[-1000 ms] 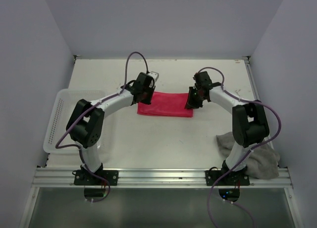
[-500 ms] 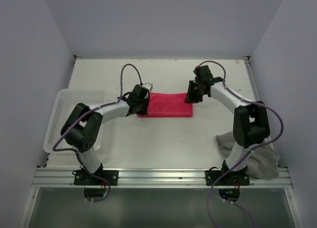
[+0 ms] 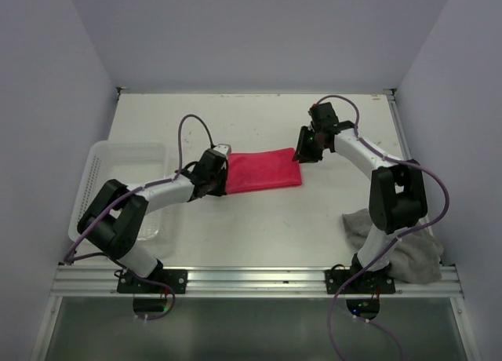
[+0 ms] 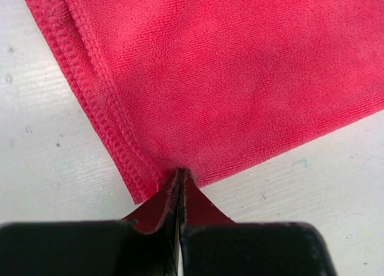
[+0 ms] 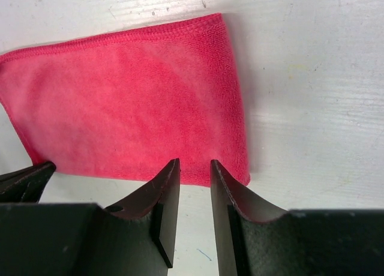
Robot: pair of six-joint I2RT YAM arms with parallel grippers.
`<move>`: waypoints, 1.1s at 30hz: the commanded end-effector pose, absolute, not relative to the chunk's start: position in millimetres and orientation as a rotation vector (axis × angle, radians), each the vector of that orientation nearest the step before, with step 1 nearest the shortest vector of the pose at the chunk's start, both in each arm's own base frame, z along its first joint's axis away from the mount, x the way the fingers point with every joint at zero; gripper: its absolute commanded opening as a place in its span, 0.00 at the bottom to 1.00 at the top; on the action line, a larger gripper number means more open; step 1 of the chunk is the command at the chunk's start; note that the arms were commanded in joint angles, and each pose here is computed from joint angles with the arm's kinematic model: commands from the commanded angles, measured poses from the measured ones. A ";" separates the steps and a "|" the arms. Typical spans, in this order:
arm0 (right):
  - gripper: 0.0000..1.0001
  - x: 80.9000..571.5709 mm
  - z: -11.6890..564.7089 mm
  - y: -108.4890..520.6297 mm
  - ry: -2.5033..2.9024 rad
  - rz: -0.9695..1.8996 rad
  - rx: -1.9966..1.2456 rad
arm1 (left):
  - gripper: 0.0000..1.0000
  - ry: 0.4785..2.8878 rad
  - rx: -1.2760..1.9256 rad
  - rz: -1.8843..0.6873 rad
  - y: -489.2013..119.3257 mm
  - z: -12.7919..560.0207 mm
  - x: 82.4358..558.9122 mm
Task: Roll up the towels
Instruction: Fold the towel, then roll the towel
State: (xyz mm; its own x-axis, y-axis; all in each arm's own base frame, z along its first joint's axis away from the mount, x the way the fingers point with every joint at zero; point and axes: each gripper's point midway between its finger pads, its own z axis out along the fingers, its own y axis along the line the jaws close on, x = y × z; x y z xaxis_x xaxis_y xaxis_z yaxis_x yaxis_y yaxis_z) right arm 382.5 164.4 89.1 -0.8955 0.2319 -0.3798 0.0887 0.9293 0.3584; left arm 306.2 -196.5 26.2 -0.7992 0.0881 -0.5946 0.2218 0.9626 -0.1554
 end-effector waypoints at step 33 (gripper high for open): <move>0.44 339.3 33.5 152.9 2.701 0.680 0.349 | 1.00 1.821 -0.026 -0.475 -185.6 280.9 323.6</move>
